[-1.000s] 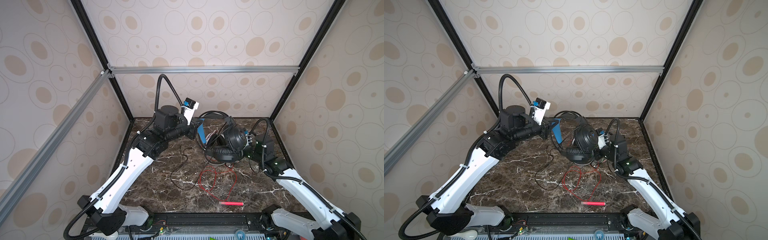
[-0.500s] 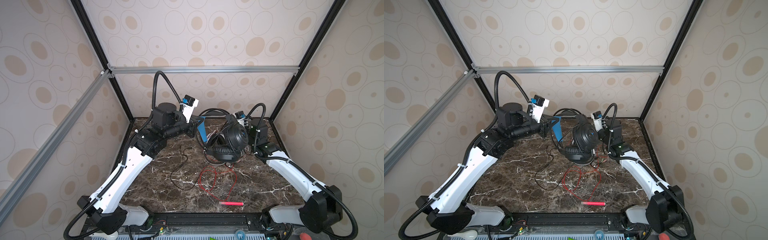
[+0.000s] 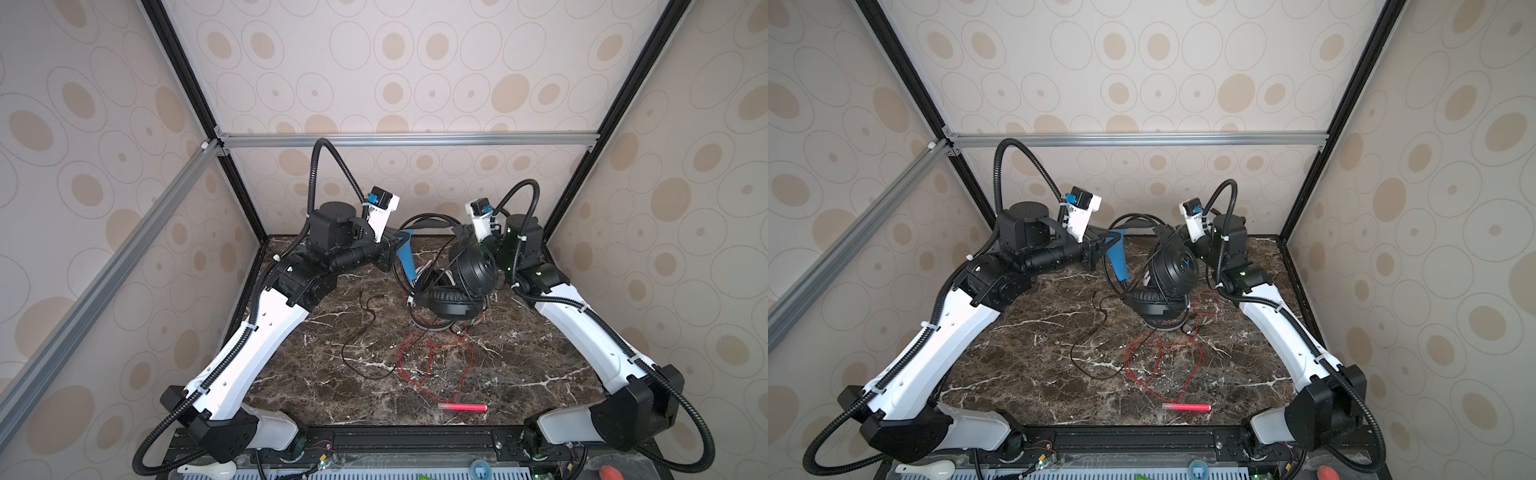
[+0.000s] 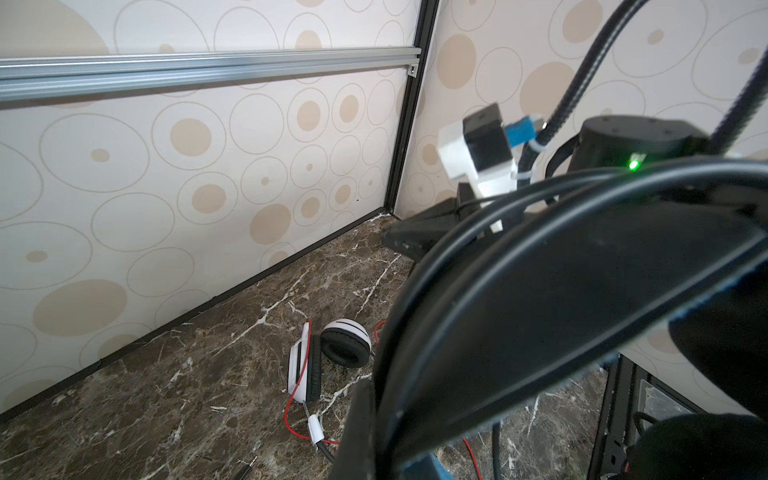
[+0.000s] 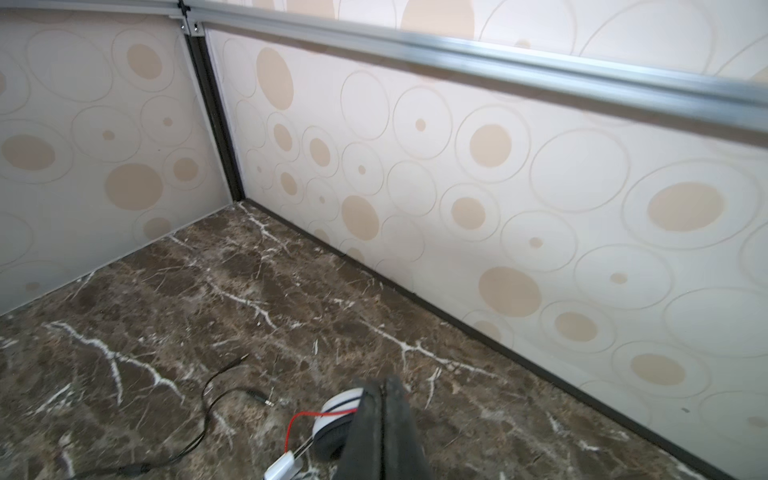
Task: Wrap the headphones
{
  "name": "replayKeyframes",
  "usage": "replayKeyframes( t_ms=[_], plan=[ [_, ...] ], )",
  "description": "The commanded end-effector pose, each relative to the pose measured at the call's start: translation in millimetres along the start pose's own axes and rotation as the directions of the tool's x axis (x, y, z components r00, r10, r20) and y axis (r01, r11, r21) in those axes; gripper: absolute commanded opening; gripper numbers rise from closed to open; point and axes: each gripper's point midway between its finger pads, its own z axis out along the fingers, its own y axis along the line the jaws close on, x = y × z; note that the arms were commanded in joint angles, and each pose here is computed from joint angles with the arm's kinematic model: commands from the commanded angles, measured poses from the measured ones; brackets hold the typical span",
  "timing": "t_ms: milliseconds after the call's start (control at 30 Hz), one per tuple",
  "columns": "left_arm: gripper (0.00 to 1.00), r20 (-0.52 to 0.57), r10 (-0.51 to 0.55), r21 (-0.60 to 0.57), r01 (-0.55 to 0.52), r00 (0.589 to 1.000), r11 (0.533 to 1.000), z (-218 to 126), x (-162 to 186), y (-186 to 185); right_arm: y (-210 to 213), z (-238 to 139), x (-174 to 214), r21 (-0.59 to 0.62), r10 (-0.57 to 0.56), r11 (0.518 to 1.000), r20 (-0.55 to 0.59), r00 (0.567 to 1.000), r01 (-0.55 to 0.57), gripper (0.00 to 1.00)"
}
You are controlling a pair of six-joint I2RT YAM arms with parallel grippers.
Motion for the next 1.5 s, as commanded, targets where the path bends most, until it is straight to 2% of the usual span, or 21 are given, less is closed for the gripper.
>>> replayKeyframes(
  t_ms=[0, 300, 467, 600, 900, 1100, 1467],
  plan=[
    [0.00, 0.074, -0.009, 0.014, 0.008, 0.997, 1.000, -7.5, -17.8, -2.9, -21.6, -3.2, -1.2, 0.103, -0.042, 0.993, -0.093, 0.995, 0.052, 0.00],
    [0.00, 0.033, -0.007, 0.005, 0.007, 0.999, 1.000, 0.6, 9.8, 2.7, -54.0, -1.1, -35.6, 0.232, -0.027, 0.970, -0.213, 0.977, 0.077, 0.00],
    [0.00, 0.019, -0.005, 0.004, 0.005, 1.000, 1.000, 3.5, 20.4, 4.4, -63.6, 3.0, -37.6, 0.279, -0.019, 0.955, -0.274, 0.961, 0.098, 0.00],
    [0.00, 0.015, 0.002, -0.001, -0.002, 1.000, 1.000, 3.1, 22.9, 5.2, -73.1, 0.8, -34.8, 0.333, -0.013, 0.937, -0.270, 0.963, 0.106, 0.00],
    [0.00, -0.009, 0.032, 0.001, -0.032, 0.999, 0.999, 3.6, 23.5, 4.6, -112.1, -9.3, -19.3, 0.453, 0.119, 0.891, -0.266, 0.957, 0.015, 0.00],
    [0.00, -0.005, 0.044, 0.000, -0.044, 0.999, 0.999, 2.2, 19.4, 4.7, -148.3, -19.8, -4.6, 0.538, 0.200, 0.843, -0.276, 0.940, -0.021, 0.00],
    [0.00, 0.048, 0.047, 0.005, -0.048, 0.998, 0.999, -10.5, -0.1, -0.4, -160.2, -25.3, 45.5, 0.602, 0.262, 0.798, -0.353, 0.898, 0.004, 0.00]
  ],
)
